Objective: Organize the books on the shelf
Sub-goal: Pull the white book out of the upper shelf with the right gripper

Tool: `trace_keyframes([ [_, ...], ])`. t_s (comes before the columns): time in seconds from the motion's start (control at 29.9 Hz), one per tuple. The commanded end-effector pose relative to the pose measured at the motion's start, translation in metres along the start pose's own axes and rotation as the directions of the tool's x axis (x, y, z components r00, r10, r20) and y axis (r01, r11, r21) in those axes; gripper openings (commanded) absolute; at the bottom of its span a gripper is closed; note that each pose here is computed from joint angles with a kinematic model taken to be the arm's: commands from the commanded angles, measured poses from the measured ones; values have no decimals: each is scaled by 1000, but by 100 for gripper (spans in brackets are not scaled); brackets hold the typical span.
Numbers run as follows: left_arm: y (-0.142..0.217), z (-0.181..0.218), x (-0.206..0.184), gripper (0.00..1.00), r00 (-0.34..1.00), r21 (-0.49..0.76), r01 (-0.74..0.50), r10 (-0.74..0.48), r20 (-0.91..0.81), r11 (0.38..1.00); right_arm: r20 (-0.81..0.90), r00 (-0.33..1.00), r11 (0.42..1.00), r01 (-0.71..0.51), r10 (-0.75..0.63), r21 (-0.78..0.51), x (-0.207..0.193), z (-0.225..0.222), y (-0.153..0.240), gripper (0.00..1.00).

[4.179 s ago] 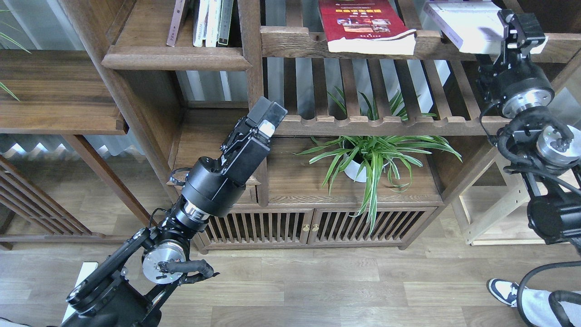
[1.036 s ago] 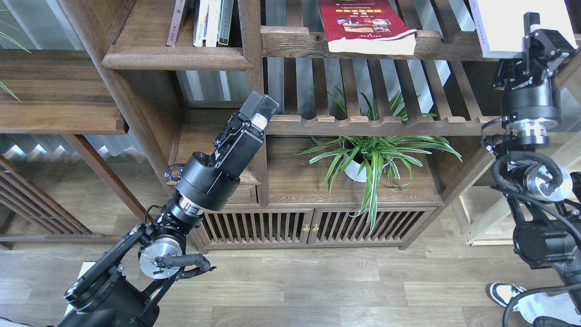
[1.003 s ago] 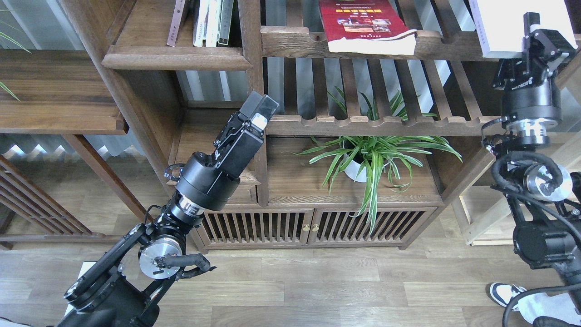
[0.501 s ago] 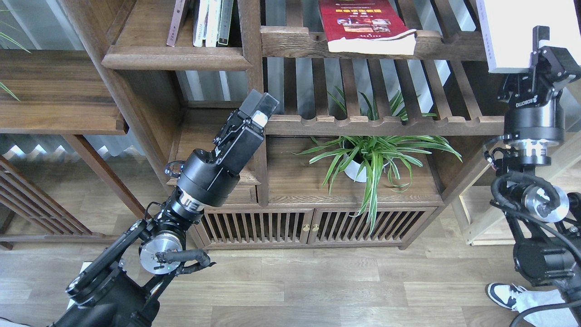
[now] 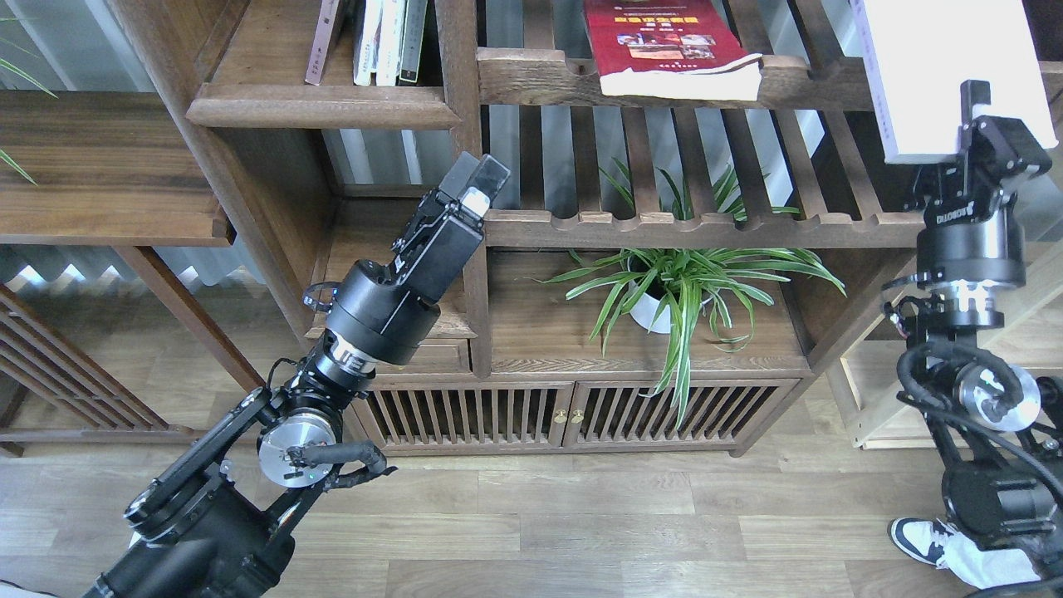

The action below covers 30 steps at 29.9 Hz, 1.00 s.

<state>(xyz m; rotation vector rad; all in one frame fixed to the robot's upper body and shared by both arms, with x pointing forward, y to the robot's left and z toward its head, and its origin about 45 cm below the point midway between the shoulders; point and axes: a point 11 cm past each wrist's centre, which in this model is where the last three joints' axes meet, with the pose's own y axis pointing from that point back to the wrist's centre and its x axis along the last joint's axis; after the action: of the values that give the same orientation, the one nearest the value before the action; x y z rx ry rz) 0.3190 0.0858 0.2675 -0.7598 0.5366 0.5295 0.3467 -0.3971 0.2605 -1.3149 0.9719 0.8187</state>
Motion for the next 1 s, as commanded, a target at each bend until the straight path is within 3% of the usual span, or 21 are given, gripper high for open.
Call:
trace_keyframes([
  [0.0,0,-1,0,99,1000,2,-1,1,0,1000,-3,1000,1000,-11,11,0,3,-1,4,3],
  [0.97,5,-9,16,99,999,35,-45,45,7,998,-16,996,997,-82,82,8,18,-8,33,2],
])
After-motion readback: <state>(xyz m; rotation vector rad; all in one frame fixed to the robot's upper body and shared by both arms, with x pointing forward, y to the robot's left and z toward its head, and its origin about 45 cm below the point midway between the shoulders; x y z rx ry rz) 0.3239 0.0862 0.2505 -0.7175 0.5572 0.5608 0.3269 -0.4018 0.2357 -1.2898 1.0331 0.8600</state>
